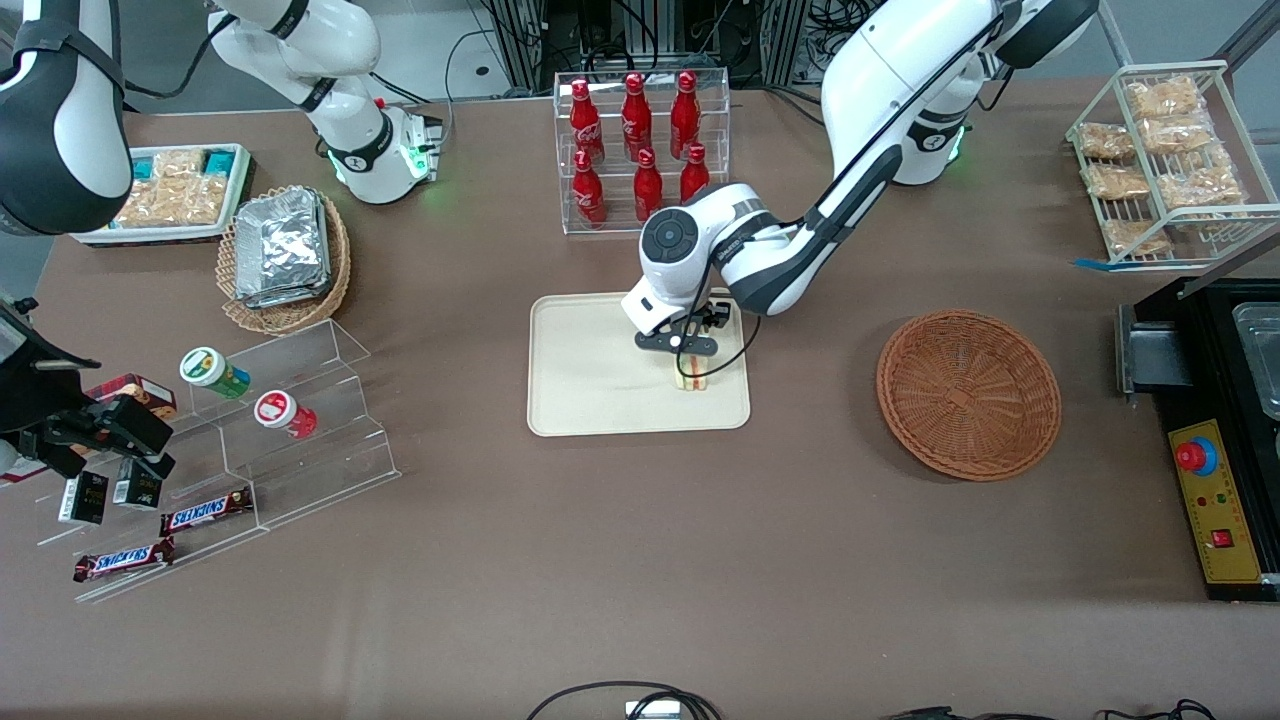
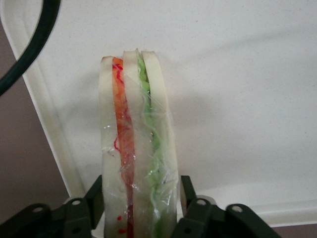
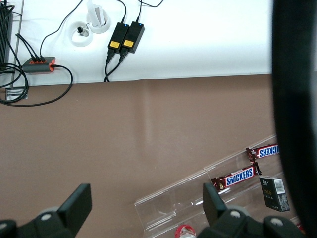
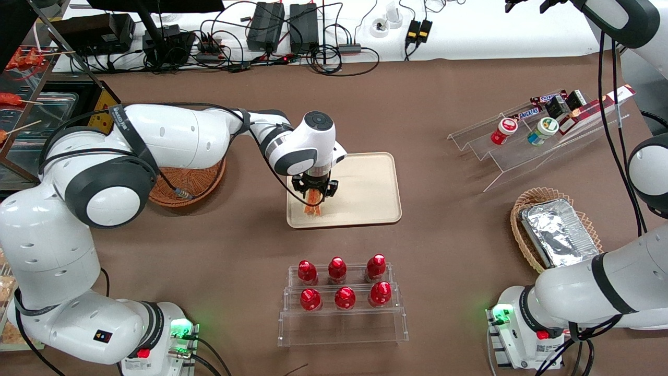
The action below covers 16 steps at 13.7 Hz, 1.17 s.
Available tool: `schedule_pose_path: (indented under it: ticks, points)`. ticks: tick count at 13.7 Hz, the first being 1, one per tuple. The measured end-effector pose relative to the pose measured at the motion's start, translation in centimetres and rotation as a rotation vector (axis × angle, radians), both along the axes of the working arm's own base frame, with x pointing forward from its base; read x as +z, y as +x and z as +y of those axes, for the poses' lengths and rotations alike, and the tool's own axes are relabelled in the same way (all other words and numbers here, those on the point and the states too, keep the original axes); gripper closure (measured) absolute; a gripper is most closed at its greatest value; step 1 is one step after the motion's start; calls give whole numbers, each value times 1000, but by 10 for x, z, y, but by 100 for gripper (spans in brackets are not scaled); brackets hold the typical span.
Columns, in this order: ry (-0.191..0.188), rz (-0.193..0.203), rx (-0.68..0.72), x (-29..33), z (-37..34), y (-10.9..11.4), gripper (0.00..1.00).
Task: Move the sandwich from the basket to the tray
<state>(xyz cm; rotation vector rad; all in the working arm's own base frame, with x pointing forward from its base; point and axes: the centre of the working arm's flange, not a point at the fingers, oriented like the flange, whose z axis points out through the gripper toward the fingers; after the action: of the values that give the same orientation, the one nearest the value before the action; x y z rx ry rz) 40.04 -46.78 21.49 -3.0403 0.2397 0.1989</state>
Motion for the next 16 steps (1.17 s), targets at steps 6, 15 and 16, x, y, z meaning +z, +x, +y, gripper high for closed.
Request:
schedule_pose_path:
  ticks: [6,15,16]
  points:
    - [35,-24,80,39,0,39,0]
    - [110,-109,413,139,118,150,0]
    - [126,-114,450,152,141,159,0]
